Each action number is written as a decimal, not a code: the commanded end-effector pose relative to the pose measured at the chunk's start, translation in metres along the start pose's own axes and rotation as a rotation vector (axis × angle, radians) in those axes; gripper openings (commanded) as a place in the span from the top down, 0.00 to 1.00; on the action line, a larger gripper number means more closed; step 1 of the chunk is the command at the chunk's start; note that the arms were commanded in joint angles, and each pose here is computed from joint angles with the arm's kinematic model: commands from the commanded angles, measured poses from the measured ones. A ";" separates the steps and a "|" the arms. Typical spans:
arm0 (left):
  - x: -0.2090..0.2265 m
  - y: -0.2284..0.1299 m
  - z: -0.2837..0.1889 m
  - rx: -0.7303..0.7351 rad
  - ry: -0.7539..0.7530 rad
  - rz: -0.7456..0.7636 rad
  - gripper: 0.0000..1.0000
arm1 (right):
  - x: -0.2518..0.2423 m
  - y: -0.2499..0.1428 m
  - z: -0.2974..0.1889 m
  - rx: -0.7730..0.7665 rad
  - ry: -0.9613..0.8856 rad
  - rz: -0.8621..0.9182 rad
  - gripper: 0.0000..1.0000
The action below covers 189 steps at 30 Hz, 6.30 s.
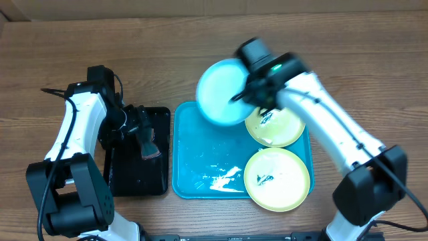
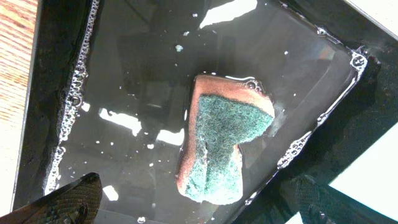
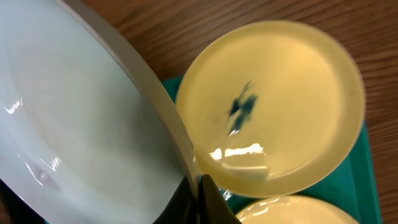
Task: Clean dirty plates on tray and stack at the side
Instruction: 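Carry the white plate right and set it on the table, then release the white plate and move the right gripper toward the lower yellow plate, then lower the right gripper and grip the lower yellow plate's rim, then slide the lower yellow plate left toward the tray center with right gripper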
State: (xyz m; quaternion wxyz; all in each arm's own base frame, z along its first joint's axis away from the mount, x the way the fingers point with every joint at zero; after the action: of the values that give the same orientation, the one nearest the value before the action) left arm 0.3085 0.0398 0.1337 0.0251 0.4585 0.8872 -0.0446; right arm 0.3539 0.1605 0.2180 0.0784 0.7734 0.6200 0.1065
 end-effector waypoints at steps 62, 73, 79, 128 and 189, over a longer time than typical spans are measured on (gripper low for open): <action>-0.002 0.001 -0.010 -0.021 -0.022 0.051 0.00 | -0.242 0.058 -0.063 -0.037 0.043 0.264 0.55; -0.004 0.001 -0.010 -0.020 -0.034 0.077 0.00 | -0.148 0.003 -0.087 0.135 0.148 -0.129 0.55; -0.004 0.001 -0.010 -0.021 -0.034 0.077 0.00 | -0.134 -0.024 -0.101 0.155 0.155 -0.187 0.55; -0.005 0.000 -0.009 -0.014 -0.039 0.087 0.00 | -0.170 -0.175 0.066 0.349 0.015 0.241 0.53; -0.007 0.000 -0.009 -0.019 -0.042 0.092 0.00 | -0.062 -0.159 0.074 0.222 0.419 -0.168 0.96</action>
State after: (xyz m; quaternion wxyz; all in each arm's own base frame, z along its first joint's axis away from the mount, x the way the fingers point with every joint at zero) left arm 0.3091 0.0371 0.1344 0.0321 0.4840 0.8729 -0.0513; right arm 0.2027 0.1296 0.1058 -0.1257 0.6908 0.6868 0.1878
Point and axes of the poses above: each gripper's point midway between its finger pads, its own z axis out along the fingers, its own x axis along the line the jaws close on, y = z × x, the point moved 7 cm from there along -z, back along the fingers, and after that the axes turned 7 degrees about -z, right-handed, at the moved point
